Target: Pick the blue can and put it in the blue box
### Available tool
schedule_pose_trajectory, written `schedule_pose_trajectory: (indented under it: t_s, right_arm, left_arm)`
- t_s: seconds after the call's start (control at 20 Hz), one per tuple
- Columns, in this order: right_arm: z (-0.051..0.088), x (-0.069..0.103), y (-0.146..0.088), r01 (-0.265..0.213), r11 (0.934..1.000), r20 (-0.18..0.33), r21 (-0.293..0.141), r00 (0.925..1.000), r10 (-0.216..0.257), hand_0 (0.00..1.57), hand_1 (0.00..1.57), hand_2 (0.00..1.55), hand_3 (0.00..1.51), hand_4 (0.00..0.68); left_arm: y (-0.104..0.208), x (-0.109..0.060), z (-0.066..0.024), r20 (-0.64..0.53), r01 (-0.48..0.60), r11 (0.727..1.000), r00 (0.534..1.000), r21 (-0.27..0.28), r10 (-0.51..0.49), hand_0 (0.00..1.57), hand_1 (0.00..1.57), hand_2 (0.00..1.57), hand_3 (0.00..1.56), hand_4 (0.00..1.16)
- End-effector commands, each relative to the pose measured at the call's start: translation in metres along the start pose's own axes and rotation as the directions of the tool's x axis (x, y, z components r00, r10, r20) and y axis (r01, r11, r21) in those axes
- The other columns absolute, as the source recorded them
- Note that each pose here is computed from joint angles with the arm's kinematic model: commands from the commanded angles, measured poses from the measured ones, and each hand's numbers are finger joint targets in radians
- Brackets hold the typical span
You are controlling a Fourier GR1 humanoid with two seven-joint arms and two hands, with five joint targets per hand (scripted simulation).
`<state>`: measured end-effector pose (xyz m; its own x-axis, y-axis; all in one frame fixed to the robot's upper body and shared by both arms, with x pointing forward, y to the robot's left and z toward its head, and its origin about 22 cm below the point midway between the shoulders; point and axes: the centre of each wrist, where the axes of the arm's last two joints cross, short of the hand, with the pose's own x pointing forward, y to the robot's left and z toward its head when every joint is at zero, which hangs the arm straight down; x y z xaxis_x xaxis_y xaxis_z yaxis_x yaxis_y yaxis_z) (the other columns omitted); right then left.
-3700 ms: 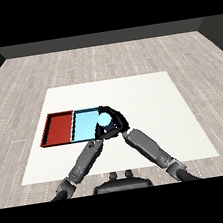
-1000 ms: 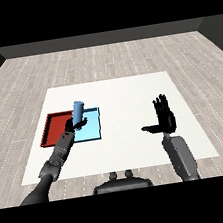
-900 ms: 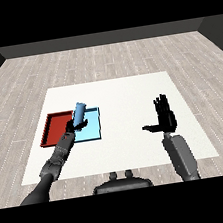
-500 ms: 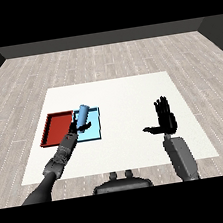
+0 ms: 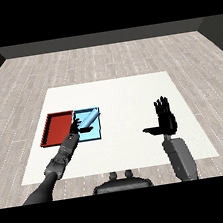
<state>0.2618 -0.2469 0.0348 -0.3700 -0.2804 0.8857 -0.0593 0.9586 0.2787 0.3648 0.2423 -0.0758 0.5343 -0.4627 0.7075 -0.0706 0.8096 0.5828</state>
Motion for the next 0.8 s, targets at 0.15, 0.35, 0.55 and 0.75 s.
schedule_pose_trajectory:
  t_s: [0.15,0.35,0.55,0.75]
  right_arm:
    - [-0.004,0.005,-0.002,0.022,0.9996,0.002,0.018,0.9998,-0.022,0.00,0.00,0.00,0.00,0.000]
    - [-0.002,0.006,0.008,0.020,0.9997,0.005,0.016,0.9998,-0.020,0.00,0.00,0.00,0.00,0.000]
    - [-0.008,0.009,-0.011,-0.013,0.9998,-0.024,0.012,0.9996,0.013,0.00,0.00,0.00,0.00,0.000]
    - [0.006,0.005,-0.012,-0.039,0.9987,-0.034,0.032,0.9986,0.040,0.00,0.00,0.00,0.00,0.000]
  left_arm:
    - [0.014,-0.006,-0.0016,0.217,-0.224,0.926,0.963,0.303,0.162,0.00,0.00,0.00,0.00,0.00]
    - [0.010,0.035,0.0028,0.530,-0.377,0.906,0.817,0.191,0.228,0.00,0.00,0.00,0.00,0.00]
    - [0.016,0.026,0.0117,0.705,-0.434,0.901,0.639,0.002,0.306,0.00,0.00,0.00,0.00,0.00]
    - [-0.024,0.018,0.0472,0.759,-0.482,0.864,0.505,-0.148,0.412,0.00,0.00,0.00,0.00,0.00]
